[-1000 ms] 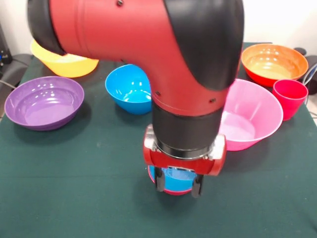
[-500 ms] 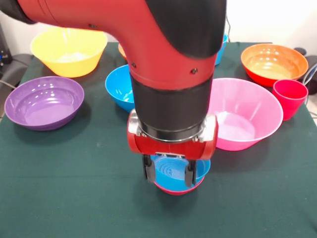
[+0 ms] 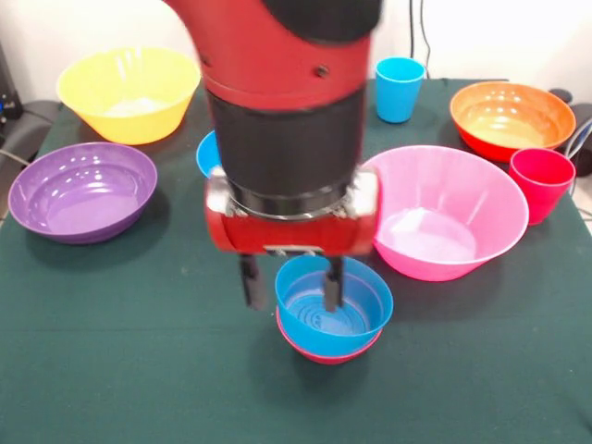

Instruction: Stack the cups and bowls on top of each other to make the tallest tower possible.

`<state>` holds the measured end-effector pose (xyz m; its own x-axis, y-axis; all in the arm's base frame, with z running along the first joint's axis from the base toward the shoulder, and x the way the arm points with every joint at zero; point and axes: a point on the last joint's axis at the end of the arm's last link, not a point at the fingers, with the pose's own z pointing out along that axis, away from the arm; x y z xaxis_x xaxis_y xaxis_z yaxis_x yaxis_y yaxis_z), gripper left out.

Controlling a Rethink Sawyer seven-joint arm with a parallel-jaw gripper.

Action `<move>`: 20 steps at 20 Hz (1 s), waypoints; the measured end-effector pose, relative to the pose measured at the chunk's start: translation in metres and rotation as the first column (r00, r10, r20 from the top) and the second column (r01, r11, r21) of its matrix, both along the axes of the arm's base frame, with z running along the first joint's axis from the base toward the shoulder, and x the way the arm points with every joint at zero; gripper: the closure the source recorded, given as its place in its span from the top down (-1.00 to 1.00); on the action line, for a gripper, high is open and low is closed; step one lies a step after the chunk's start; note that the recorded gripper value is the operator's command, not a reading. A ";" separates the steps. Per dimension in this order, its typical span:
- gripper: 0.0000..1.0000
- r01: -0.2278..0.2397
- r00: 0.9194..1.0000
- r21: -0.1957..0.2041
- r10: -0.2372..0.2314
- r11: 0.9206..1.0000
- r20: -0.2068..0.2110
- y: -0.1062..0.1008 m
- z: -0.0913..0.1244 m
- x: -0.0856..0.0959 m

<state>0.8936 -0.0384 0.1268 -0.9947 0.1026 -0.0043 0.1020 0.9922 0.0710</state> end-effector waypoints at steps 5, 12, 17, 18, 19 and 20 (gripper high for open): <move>1.00 -0.040 0.999 0.008 0.040 0.999 -0.003 -0.026 0.001 -0.019; 1.00 -0.110 0.994 -0.015 0.110 0.994 0.018 -0.056 -0.011 -0.050; 1.00 -0.141 0.990 -0.019 0.142 0.990 0.023 -0.070 -0.028 -0.071; 1.00 -0.142 0.990 -0.018 0.142 0.990 0.024 -0.071 -0.030 -0.073; 1.00 -0.143 0.989 -0.017 0.143 0.990 0.024 -0.070 -0.032 -0.075; 1.00 -0.146 0.989 -0.014 0.147 0.989 0.022 -0.069 -0.036 -0.077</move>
<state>0.8161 -0.1073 0.0911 -0.9986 -0.0444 -0.0278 -0.0460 0.9972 0.0596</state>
